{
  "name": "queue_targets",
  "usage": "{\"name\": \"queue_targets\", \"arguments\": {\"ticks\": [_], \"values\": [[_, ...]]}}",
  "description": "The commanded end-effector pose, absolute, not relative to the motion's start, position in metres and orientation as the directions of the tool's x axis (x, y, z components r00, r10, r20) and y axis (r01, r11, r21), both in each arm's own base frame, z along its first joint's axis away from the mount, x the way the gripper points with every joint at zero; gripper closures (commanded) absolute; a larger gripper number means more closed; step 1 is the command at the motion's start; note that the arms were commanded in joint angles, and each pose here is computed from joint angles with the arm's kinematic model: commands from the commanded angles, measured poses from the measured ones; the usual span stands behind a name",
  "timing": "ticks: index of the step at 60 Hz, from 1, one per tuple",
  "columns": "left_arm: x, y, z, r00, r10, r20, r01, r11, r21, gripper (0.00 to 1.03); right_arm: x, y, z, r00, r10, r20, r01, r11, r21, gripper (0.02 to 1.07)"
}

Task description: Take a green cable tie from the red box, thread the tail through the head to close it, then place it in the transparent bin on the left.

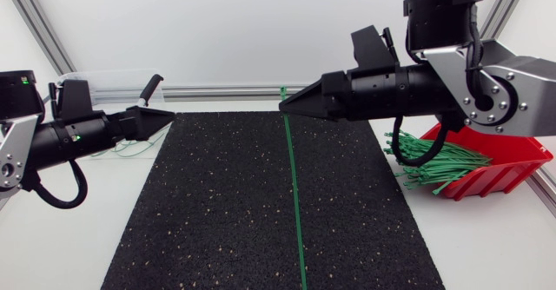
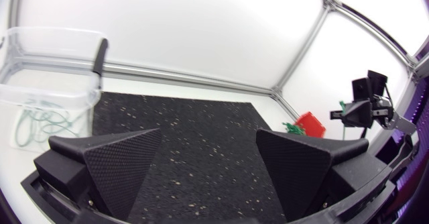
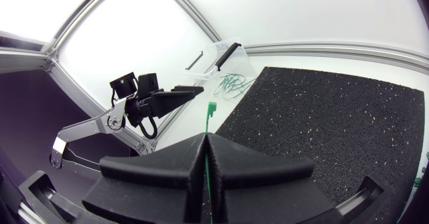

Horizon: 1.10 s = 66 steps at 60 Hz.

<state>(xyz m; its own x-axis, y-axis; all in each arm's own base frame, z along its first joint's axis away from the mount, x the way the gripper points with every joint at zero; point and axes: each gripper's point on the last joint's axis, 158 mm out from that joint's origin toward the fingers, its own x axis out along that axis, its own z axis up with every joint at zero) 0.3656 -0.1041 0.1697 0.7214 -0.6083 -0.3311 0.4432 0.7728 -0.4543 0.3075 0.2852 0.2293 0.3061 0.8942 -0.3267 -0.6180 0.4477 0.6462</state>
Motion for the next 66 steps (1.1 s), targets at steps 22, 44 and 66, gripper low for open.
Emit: {"name": "queue_targets", "arguments": {"ticks": [22,44,66], "values": [[0.274,-0.224,0.212,0.262,-0.947,-0.186,0.744,0.321,-0.586,0.04,0.329,0.28,0.217,0.262,0.924,-0.28,-0.534,0.38,0.755,1.02],[0.255,-0.279,0.225,0.054,-0.99,-0.134,0.759,0.128,-0.638,0.04,0.32,0.285,0.217,0.219,0.944,-0.246,-0.501,0.325,0.802,1.02],[0.26,-0.307,0.23,-0.025,-0.995,-0.098,0.75,0.046,-0.66,0.05,0.311,0.285,0.22,0.186,0.957,-0.221,-0.478,0.285,0.831,1.02]]}}
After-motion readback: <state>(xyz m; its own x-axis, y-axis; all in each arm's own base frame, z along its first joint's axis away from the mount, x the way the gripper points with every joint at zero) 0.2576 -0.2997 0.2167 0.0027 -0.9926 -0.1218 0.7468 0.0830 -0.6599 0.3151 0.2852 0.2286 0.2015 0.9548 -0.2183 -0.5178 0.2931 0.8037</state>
